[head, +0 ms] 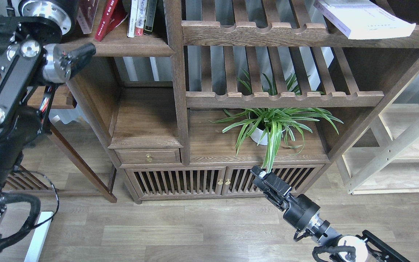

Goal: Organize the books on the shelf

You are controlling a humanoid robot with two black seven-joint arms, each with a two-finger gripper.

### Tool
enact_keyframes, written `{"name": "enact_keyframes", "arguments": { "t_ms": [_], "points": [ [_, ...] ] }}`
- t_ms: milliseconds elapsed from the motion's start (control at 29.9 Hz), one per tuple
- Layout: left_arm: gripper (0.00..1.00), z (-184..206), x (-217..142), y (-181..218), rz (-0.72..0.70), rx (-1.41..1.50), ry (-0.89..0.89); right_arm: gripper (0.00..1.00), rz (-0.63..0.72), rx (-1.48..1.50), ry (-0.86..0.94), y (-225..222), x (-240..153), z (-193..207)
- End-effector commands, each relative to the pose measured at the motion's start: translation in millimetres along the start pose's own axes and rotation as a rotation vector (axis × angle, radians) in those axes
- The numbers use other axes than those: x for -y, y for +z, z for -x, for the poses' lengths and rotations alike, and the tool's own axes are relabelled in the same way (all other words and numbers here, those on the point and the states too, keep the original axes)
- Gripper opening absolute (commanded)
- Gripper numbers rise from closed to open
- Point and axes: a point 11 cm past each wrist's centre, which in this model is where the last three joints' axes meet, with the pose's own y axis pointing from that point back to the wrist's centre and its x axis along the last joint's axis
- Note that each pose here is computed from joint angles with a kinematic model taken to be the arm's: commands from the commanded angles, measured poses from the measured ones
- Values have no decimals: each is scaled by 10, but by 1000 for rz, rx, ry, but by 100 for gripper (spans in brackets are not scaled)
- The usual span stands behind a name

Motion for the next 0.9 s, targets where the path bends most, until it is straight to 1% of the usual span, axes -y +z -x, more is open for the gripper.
{"name": "enact_keyframes", "arguments": {
  "t_ms": [0,167,368,435,568,869],
  "points": [
    [2,29,175,69,8,12,-3,85,3,-2,-10,1,38,26],
    [3,19,299,-13,-14,12,4,84,-8,-14,-23,-71,79,71],
    [3,-158,343,-110,-47,42,33,84,-25,-16,-26,-126,74,83],
    [3,-205,379,-169,-64,55,16,84,-26,-16,-28,-127,77,85],
    [3,-230,487,-129,-54,76,-4,84,-26,-16,-31,-126,87,96],
    [7,-179,529,-283,-106,110,-51,84,-25,-16,-39,-123,96,119]
  ]
}}
